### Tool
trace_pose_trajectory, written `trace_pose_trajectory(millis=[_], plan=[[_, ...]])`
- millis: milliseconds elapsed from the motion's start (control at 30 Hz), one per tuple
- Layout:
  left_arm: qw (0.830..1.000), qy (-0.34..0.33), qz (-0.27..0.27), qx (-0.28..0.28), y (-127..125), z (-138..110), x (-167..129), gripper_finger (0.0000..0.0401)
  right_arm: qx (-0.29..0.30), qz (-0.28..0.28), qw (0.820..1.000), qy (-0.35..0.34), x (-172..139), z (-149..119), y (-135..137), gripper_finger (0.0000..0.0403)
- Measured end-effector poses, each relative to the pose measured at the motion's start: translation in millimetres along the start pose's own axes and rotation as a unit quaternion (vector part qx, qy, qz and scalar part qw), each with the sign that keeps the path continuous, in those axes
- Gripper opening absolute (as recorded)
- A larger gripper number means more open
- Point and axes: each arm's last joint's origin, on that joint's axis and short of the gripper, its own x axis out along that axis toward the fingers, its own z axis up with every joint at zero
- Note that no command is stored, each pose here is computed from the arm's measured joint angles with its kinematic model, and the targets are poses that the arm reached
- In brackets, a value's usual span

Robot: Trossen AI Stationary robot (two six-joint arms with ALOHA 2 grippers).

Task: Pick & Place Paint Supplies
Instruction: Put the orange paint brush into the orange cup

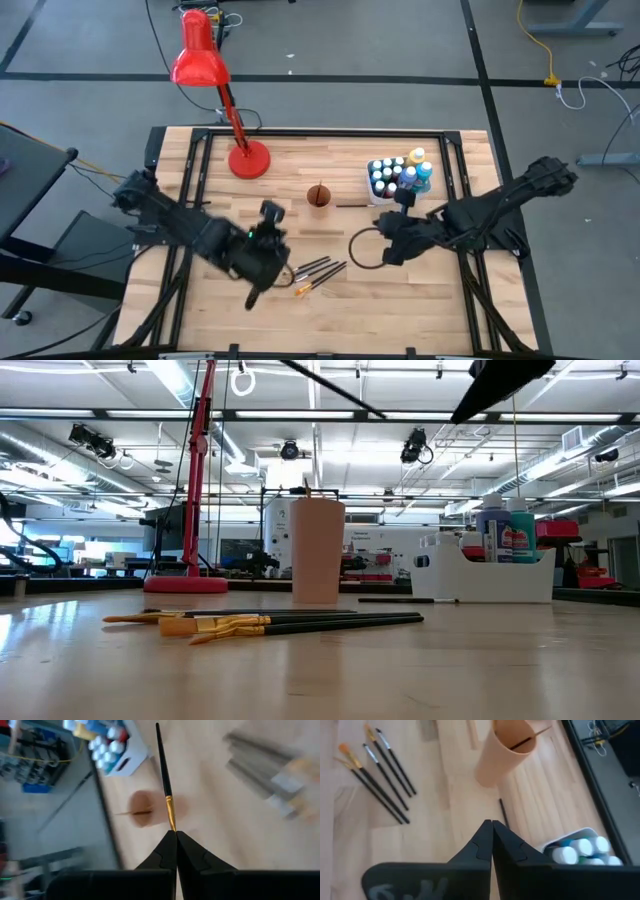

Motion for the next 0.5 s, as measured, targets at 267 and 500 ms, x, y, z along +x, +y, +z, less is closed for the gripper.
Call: trace_pose_trajectory(millis=[267,500], plan=[[0.991,0.097,0.027,0.090,54.6,-19.8,29.1,0.0001,0.009,0.016,1.000,0.001,25.6,-40.4,19.1,0.0004],[0.984,0.128,0.000,0.122,80.6,-32.3,48.6,0.0001,0.017,0.037,0.998,-0.052,50.4,-68.1,29.8,0.0007]])
